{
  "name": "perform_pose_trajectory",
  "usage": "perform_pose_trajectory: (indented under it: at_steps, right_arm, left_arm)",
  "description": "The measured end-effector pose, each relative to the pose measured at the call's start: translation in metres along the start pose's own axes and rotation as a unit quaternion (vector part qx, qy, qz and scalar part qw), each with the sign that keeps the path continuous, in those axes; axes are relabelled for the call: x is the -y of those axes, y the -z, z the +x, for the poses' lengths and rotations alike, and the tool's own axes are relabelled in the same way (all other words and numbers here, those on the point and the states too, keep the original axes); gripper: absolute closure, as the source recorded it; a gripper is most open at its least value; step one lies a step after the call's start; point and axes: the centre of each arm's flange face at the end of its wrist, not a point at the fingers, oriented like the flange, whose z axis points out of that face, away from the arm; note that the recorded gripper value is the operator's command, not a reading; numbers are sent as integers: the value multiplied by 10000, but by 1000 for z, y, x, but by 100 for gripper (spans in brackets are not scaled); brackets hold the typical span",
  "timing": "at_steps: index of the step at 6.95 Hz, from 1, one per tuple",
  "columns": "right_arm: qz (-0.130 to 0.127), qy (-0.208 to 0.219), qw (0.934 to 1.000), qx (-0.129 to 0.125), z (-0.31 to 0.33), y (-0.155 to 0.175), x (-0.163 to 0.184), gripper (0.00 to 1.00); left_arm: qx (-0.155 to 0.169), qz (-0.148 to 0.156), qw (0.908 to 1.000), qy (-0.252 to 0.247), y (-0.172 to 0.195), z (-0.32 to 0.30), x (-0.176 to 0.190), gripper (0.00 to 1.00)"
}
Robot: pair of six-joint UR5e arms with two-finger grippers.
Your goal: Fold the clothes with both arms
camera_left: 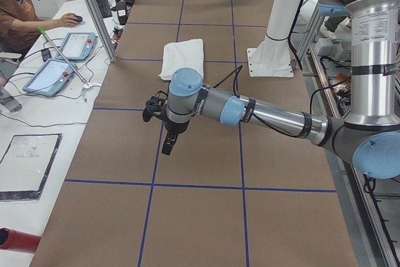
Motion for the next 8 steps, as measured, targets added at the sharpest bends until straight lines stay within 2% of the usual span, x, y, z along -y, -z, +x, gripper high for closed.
perform_pose_trajectory:
  at_steps: [4,8]
  right_arm:
    - [36,-5,10000,9,0,0,1,0]
    - [41,-12,10000,19,0,0,4,0]
  left_arm:
    - [35,-61,10000,70,-3,-8,-10,0]
    - [-11,-8,10000,31,0,-4,-4,0]
